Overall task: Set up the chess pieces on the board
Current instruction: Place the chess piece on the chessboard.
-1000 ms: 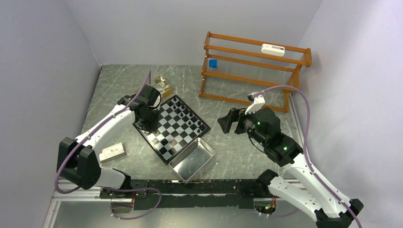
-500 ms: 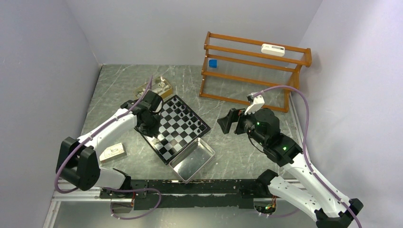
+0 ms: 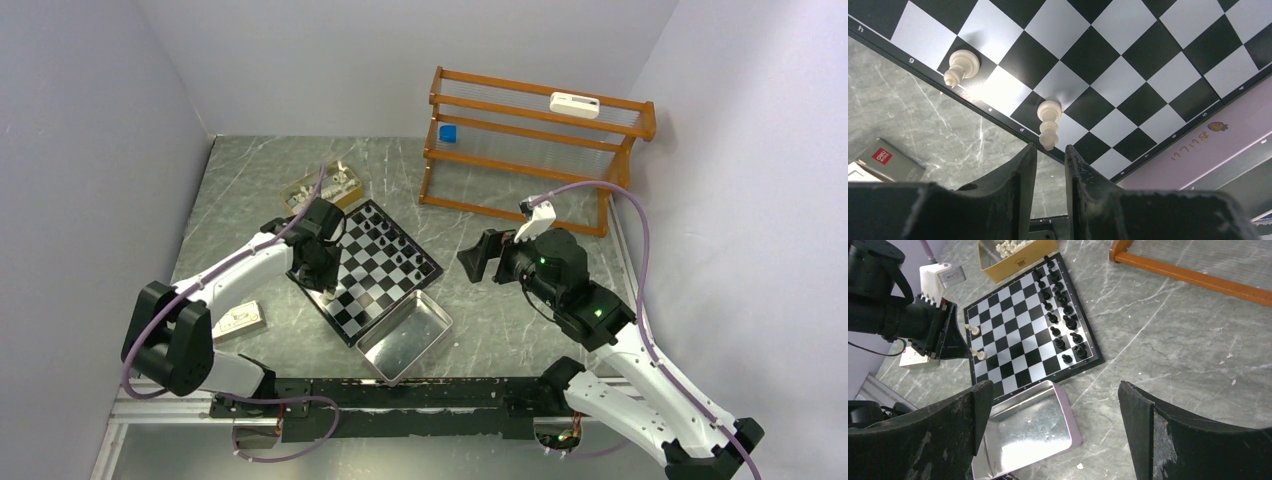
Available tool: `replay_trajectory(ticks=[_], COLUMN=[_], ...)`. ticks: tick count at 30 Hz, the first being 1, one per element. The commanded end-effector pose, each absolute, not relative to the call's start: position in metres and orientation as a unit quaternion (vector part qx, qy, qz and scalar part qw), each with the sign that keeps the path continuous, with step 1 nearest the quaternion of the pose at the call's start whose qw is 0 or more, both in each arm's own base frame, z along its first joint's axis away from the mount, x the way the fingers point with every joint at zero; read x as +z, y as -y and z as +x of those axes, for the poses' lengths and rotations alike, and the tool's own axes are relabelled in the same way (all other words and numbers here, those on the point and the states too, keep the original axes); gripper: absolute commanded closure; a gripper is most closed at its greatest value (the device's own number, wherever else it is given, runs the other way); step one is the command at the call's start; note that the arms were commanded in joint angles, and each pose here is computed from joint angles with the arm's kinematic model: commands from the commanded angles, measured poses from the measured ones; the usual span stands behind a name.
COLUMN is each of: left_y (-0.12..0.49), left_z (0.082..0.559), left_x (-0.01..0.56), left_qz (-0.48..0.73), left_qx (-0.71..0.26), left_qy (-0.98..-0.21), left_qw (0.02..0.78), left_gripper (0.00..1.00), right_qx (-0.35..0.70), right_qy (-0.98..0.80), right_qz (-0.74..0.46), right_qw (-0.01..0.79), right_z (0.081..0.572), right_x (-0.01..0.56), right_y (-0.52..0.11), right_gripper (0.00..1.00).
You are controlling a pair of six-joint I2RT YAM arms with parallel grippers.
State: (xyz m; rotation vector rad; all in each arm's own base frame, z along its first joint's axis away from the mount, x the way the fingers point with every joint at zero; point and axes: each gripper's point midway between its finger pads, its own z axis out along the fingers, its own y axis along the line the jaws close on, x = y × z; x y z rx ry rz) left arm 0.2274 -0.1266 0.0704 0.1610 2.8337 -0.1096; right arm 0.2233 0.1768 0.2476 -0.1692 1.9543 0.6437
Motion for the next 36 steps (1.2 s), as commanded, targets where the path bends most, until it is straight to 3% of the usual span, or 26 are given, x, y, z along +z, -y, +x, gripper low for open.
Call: replay_trajectory(ticks=[1, 15, 36], left_y=[0.13, 0.119, 0.119], left_z=[0.235, 0.232, 0.223], left_x=[0.064, 0.065, 0.066], left_qz=[0.051, 0.035, 0.042], left_qx=[-0.037, -0.003, -0.011], left_qy=[-0.985, -0.987, -0.989], left_qw=[0.163, 0.154, 0.139], left_gripper=[0.68, 0.76, 0.76], right_qx=[0.267, 0.263, 0.264], right_qy=[-0.806, -0.806, -0.806], right_qz=[-0.073, -0.074, -0.073], right_qw=[0.524, 0.525, 0.525], right_z=[0.224, 0.223, 0.223], right_x=[0.251, 0.25, 0.248], right_y=[-0.175, -0.174, -0.174], right_gripper=[0.0, 0.0, 0.0])
